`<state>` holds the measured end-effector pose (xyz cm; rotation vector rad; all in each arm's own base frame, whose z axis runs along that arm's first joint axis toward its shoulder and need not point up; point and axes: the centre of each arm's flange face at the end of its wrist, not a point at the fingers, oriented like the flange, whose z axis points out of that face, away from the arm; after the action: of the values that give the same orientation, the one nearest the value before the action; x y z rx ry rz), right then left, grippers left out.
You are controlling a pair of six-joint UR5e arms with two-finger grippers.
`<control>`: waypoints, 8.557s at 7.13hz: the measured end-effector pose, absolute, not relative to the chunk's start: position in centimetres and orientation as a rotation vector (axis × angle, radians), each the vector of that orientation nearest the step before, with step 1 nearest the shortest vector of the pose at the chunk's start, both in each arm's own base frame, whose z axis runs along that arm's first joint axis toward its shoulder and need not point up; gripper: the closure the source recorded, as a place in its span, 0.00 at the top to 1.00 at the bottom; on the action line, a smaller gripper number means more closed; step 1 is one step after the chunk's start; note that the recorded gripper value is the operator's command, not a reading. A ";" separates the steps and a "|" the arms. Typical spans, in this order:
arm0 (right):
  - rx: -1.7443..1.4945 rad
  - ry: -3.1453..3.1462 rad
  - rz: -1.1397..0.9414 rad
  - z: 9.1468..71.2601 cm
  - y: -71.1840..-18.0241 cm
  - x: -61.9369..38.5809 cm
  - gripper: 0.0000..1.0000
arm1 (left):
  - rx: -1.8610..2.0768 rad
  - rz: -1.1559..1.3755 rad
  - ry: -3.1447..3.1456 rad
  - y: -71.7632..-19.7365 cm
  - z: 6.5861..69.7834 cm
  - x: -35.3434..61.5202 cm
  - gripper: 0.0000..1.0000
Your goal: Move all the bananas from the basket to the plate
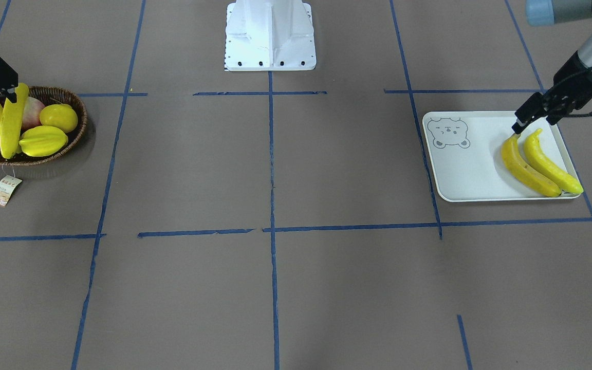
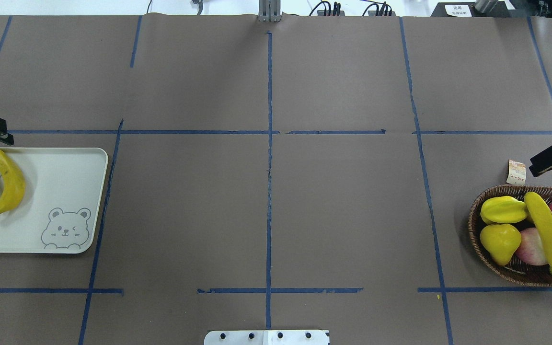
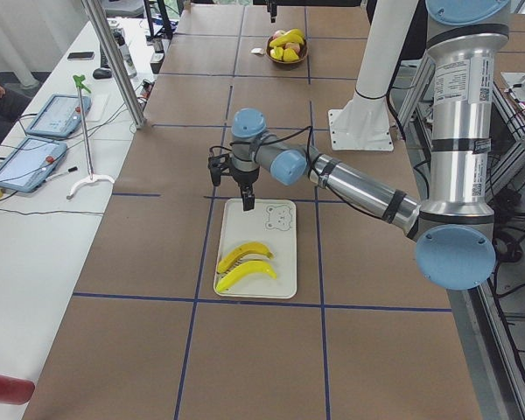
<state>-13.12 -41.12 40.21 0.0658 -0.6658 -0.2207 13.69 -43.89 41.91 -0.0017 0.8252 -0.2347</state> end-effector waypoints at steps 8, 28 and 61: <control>0.058 -0.685 -0.103 46.8 -35.4 -13.4 0.99 | 0.090 0.085 0.885 -41.2 29.0 20.4 1.00; 0.055 -0.505 -0.159 49.5 -29.6 -21.7 0.11 | 0.075 0.102 0.864 -40.3 29.1 23.2 1.00; 0.215 -1.660 0.461 17.9 -26.6 -49.0 0.18 | -0.125 -0.193 1.426 -42.1 11.7 49.6 0.59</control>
<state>-49.00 -26.57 17.88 0.2154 -1.6602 0.4607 49.64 -42.06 11.69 -0.1253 1.4258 -0.1929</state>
